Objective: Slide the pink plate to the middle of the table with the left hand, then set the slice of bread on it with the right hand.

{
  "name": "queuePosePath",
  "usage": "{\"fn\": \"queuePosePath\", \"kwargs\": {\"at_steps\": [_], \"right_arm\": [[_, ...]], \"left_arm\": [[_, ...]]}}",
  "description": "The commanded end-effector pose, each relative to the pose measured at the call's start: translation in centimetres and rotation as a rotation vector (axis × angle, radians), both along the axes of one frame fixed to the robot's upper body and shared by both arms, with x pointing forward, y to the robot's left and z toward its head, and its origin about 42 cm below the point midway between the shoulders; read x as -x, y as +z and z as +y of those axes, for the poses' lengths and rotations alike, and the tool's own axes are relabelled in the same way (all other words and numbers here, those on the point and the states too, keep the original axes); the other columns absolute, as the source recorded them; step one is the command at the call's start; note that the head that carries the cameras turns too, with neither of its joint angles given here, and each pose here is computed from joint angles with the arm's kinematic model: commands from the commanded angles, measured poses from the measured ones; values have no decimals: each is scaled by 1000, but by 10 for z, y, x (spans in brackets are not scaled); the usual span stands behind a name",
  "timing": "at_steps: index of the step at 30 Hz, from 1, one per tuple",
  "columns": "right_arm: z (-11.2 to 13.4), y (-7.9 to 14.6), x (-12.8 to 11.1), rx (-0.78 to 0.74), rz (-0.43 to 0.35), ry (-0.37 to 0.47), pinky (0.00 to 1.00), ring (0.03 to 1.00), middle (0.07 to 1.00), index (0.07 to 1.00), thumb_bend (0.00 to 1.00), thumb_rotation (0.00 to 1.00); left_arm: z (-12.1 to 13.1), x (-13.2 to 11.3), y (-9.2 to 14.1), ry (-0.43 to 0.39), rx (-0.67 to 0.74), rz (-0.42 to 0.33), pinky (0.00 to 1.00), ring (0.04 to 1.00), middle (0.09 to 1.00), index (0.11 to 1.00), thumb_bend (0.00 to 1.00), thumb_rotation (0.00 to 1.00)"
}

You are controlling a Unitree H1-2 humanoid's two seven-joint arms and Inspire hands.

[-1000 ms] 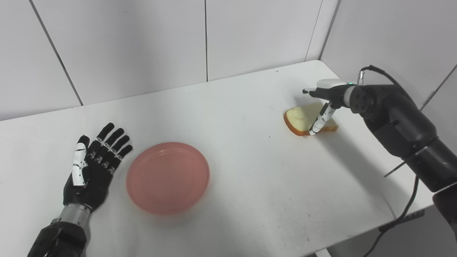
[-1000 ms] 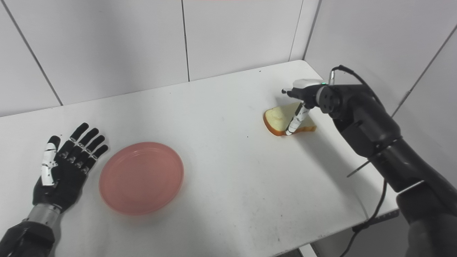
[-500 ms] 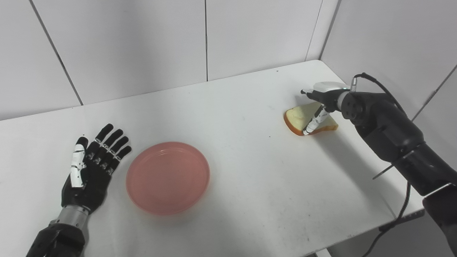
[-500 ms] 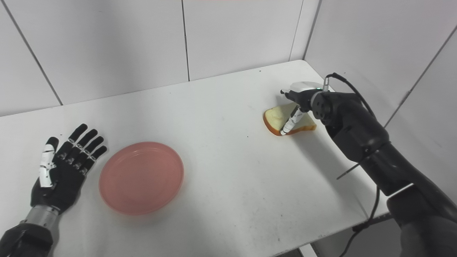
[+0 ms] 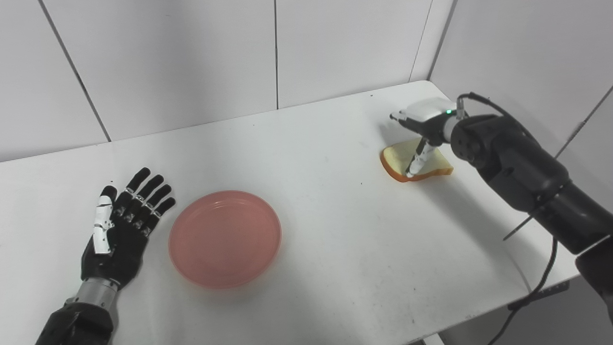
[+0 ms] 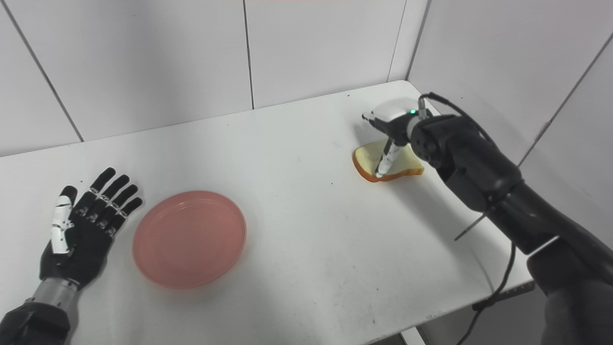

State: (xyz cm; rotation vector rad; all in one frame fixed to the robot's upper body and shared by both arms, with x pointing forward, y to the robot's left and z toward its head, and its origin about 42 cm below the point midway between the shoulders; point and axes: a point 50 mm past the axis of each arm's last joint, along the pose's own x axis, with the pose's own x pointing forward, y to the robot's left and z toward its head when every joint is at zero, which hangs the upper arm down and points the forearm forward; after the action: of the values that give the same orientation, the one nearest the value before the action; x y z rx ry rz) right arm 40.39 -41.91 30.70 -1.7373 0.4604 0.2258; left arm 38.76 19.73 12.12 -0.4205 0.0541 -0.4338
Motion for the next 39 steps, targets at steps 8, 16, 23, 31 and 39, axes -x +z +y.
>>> {"fn": "queuePosePath", "kwargs": {"at_steps": [8,16,23,31,39], "right_arm": [[-6,24,-18,61,8,0,1000,1000,1000,997,1000,322],[-21,17,-25,-9,44,-90,1000,1000,1000,992,1000,295],[-26,5,-27,-47,90,-121,983,1000,1000,990,1000,322],[-22,11,-22,-137,150,-155,885,1000,1000,1000,1000,326],[-9,20,-14,-192,175,-145,929,1000,1000,1000,1000,276]], "left_arm": [[4,13,-22,17,-46,111,846,856,863,852,402,1000],[7,14,-22,13,-44,113,843,854,862,853,404,1000],[8,16,-23,3,-59,107,855,862,869,858,406,1000],[11,16,-24,8,-59,121,850,854,856,848,409,1000],[12,16,-24,5,-61,120,849,859,863,854,402,1000]]}}
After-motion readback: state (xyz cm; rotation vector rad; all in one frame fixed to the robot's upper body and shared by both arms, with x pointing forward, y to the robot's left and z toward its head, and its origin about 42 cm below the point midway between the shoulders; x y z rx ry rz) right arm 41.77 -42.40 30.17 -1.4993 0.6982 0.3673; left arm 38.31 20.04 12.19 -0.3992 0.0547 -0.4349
